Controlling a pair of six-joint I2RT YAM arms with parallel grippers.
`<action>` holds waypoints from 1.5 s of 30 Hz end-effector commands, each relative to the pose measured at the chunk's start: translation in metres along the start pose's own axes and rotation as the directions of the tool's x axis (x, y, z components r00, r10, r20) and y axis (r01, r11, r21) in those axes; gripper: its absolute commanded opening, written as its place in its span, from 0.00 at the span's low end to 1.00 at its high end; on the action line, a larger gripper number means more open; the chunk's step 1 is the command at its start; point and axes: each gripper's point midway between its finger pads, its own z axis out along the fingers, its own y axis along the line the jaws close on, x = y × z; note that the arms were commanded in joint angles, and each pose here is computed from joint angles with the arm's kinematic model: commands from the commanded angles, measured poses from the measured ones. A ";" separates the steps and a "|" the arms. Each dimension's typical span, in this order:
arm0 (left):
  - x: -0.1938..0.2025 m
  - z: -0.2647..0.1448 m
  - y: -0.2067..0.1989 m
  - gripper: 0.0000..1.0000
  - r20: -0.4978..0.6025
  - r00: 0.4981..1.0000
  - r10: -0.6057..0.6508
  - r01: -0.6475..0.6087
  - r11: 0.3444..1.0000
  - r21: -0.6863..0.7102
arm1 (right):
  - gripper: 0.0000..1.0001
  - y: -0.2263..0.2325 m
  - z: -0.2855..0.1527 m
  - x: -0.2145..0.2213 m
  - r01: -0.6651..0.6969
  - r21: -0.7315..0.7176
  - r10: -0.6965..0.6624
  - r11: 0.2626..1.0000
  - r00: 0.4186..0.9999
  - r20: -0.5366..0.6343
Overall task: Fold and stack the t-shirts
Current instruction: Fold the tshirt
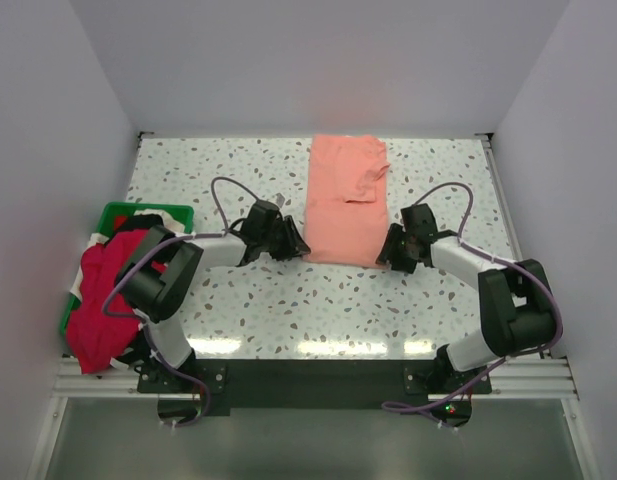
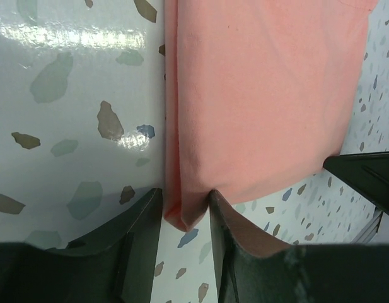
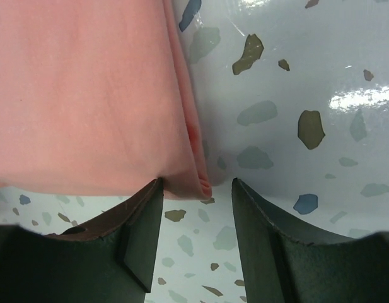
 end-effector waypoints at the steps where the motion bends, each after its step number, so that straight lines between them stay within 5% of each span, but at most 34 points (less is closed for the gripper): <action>1: 0.017 0.005 0.021 0.40 -0.026 1.000 0.001 -0.003 0.996 -0.086 | 0.51 0.004 0.008 0.002 -0.025 -0.029 0.025 0.999 1.000 0.001; 10: 0.030 0.010 0.025 0.27 -0.051 0.999 -0.005 -0.001 0.993 -0.117 | 0.36 0.006 0.010 0.004 -0.037 -0.044 0.037 0.998 0.999 -0.011; 16: 0.026 -0.002 0.012 0.00 -0.044 0.999 0.008 -0.012 0.996 -0.092 | 0.17 0.012 0.003 0.008 -0.025 -0.080 0.023 0.996 0.999 -0.034; 23: 0.039 -0.031 0.009 0.00 -0.061 0.998 -0.004 0.001 0.998 -0.063 | 0.05 0.019 -0.020 0.029 -0.016 -0.166 0.002 0.986 0.996 -0.084; 38: 0.132 -0.117 0.028 0.00 -0.163 0.987 0.000 -0.007 0.999 -0.041 | 0.05 -0.003 -0.092 0.131 -0.048 -0.311 -0.021 0.949 0.977 -0.214; 45: 0.130 -0.136 0.022 0.00 -0.140 0.990 0.033 -0.037 0.999 -0.025 | 0.06 -0.008 -0.116 0.131 0.005 -0.330 -0.059 0.944 0.986 -0.153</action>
